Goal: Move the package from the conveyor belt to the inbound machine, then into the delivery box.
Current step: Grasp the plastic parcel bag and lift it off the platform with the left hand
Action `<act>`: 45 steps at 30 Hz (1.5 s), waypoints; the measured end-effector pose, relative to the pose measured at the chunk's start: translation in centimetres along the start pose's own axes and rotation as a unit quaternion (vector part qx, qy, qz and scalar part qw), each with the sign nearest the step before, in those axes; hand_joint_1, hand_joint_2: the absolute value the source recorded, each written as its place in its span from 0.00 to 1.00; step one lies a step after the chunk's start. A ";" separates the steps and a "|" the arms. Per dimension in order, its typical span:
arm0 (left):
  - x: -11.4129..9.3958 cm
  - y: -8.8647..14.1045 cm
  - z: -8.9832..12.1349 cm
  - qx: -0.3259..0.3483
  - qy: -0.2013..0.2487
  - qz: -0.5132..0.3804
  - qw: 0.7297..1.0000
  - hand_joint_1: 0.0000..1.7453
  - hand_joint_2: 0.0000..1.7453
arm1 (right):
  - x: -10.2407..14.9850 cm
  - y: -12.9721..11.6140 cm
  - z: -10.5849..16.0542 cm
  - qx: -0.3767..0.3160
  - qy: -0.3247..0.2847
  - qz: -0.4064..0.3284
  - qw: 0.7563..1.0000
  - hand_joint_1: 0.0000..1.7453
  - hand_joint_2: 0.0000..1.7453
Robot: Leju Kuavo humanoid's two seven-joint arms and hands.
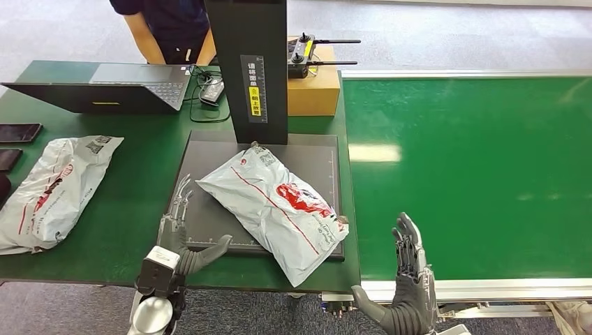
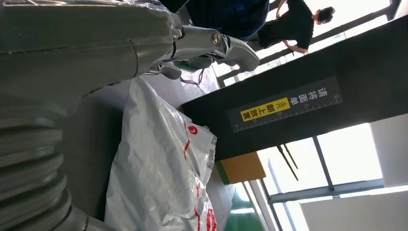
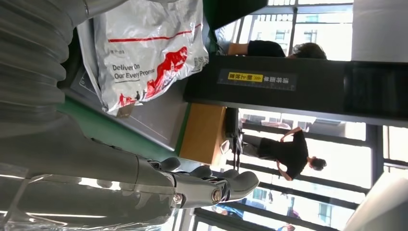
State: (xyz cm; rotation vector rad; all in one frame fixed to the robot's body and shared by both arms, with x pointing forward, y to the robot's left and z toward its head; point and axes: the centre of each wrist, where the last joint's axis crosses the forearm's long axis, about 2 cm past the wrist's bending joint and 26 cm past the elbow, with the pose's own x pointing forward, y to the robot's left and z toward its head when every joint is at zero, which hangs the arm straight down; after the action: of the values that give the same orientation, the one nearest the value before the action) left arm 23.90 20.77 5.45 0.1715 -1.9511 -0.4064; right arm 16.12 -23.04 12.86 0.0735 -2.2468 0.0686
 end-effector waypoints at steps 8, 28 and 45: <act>0.3 0.1 -0.5 -0.005 0.002 -0.031 1.000 0.00 1.00 | 0.1 -0.5 -1.0 -0.012 -0.013 0.027 0.999 0.00 1.00; 2.6 -0.3 -5.0 -0.132 0.001 -0.260 0.957 0.00 1.00 | -0.9 -1.1 -3.0 -0.024 -0.033 0.025 0.999 0.00 1.00; 1.6 -0.6 -7.0 -0.203 -0.006 -0.315 0.927 0.00 1.00 | -1.7 -1.2 -3.4 -0.033 -0.028 0.011 0.999 0.00 1.00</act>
State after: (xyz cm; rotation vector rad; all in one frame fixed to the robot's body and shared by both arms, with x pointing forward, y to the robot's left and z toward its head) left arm 29.55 18.32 9.12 0.5299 -1.7416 -1.2219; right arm 19.92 -23.96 13.72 0.0146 -2.3034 0.0052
